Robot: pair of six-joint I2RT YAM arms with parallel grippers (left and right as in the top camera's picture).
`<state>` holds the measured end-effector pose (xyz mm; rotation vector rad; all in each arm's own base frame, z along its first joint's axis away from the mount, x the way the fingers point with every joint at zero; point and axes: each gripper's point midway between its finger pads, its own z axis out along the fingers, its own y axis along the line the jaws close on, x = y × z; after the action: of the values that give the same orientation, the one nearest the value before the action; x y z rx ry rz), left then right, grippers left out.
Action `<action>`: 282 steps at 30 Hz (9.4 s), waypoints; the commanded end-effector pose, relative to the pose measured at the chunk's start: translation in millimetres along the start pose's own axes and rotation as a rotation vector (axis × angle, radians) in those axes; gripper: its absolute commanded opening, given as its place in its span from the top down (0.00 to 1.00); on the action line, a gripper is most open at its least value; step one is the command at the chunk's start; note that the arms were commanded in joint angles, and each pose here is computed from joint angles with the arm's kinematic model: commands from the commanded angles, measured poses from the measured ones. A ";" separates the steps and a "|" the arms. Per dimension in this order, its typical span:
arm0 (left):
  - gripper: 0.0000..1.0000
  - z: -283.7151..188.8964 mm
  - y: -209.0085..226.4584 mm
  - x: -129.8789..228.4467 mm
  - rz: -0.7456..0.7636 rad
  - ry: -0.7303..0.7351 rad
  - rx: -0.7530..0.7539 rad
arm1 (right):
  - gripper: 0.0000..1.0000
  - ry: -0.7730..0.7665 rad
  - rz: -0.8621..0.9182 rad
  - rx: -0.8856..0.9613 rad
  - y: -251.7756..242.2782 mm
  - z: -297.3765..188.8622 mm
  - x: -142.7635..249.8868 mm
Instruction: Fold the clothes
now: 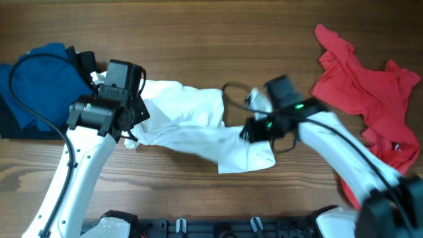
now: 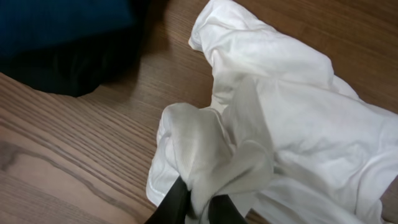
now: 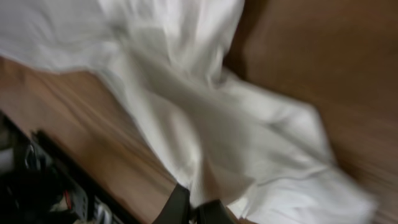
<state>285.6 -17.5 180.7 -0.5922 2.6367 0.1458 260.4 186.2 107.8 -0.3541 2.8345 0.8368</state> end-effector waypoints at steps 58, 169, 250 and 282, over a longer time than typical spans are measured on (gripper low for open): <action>0.72 21.7 1.2 64.6 -0.003 0.297 0.003 | 0.96 -0.463 0.247 0.867 -85.7 -281.8 -32.2; 0.96 91.5 20.6 121.6 0.016 0.380 -0.073 | 0.96 -0.068 0.414 0.841 -194.5 -123.4 -5.7; 0.96 96.5 10.3 109.7 0.003 0.327 -0.033 | 0.49 0.015 0.681 0.740 -299.2 -75.0 6.9; 0.96 96.4 9.9 110.1 0.003 0.330 -0.030 | 0.43 -0.119 0.724 0.625 -296.8 -76.0 12.8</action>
<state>228.4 -36.4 44.3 -0.6512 2.9800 0.0794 325.3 -108.8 20.0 0.7853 2.9114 -0.0738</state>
